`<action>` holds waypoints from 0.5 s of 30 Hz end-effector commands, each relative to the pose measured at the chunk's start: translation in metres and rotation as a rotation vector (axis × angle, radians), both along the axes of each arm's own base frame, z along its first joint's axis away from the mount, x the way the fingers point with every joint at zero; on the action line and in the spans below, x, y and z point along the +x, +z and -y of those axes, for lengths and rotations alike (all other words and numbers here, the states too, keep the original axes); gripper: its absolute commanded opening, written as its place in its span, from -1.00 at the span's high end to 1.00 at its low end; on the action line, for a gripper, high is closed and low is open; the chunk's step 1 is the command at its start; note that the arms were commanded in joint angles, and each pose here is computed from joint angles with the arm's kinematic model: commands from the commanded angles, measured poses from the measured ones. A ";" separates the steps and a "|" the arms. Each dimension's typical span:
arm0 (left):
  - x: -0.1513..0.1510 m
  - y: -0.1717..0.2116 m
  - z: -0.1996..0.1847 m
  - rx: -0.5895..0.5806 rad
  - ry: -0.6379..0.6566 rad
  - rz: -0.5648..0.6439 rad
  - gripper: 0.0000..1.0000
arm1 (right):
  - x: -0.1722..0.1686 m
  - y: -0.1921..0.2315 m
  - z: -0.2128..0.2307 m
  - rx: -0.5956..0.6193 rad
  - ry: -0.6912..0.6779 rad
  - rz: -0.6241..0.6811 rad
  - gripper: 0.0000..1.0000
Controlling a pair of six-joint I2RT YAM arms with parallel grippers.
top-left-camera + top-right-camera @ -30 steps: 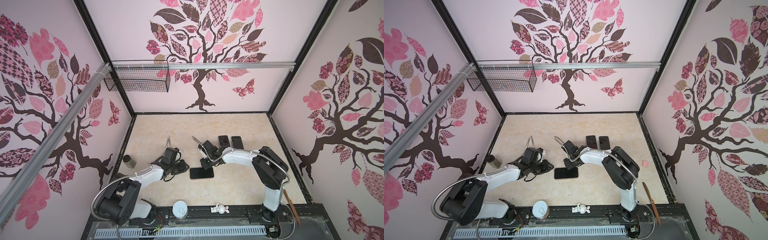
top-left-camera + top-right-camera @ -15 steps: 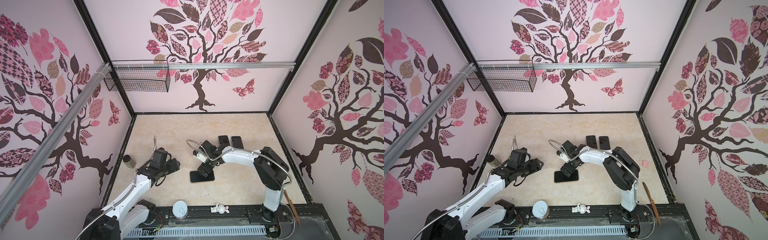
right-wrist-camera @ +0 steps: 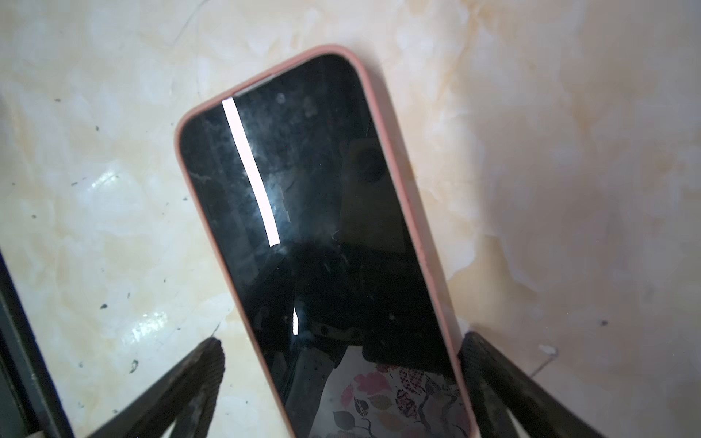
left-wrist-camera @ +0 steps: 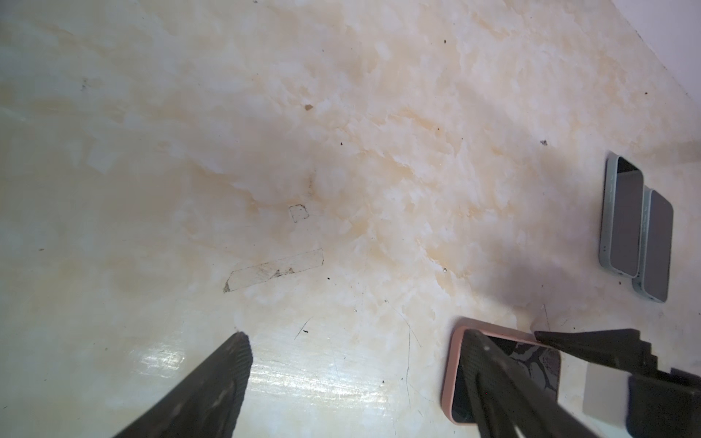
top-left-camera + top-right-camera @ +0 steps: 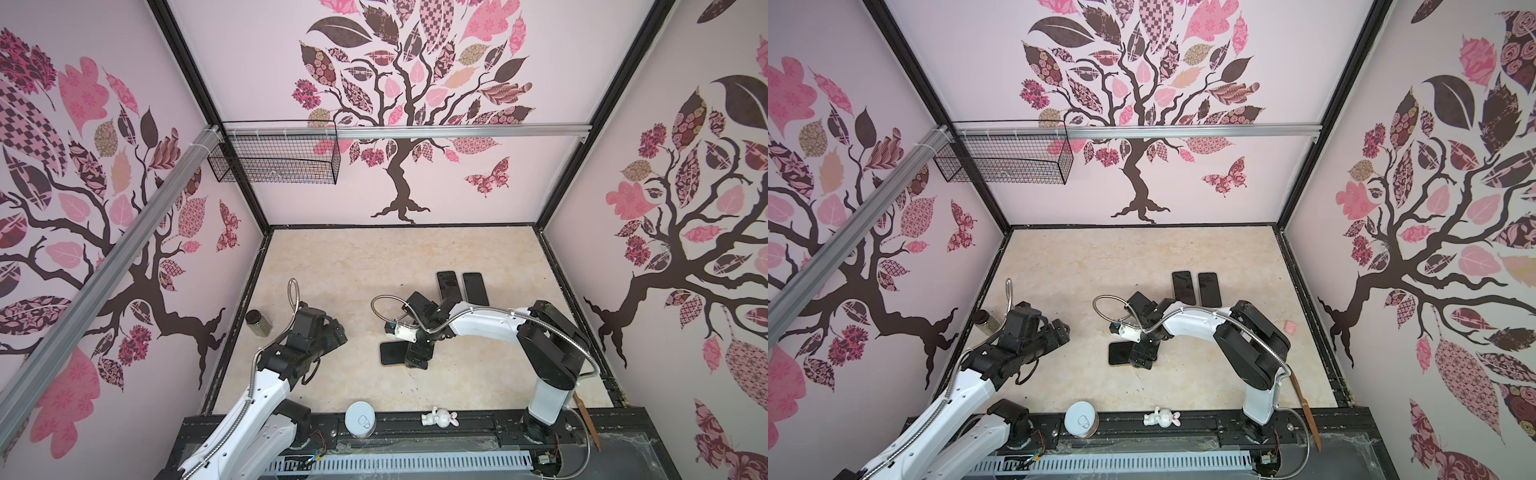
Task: Put the phone into the phone case
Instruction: 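Grasp the cased phone with the right gripper while the left arm draws back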
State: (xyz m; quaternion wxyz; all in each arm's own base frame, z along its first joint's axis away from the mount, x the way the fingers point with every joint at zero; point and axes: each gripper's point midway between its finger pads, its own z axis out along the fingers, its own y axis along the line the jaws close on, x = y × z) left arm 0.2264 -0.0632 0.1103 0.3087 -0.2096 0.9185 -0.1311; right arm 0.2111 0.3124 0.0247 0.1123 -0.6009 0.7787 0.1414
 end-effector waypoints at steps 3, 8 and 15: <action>-0.003 0.011 -0.014 0.028 0.063 0.035 -0.81 | 0.005 0.002 -0.003 -0.031 0.050 0.086 -0.99; -0.006 0.019 -0.018 0.031 0.075 0.062 -0.81 | 0.009 -0.008 -0.005 -0.077 0.060 0.114 -0.99; -0.008 0.022 -0.022 0.028 0.087 0.085 -0.80 | 0.005 -0.019 -0.006 -0.148 0.082 0.167 -0.91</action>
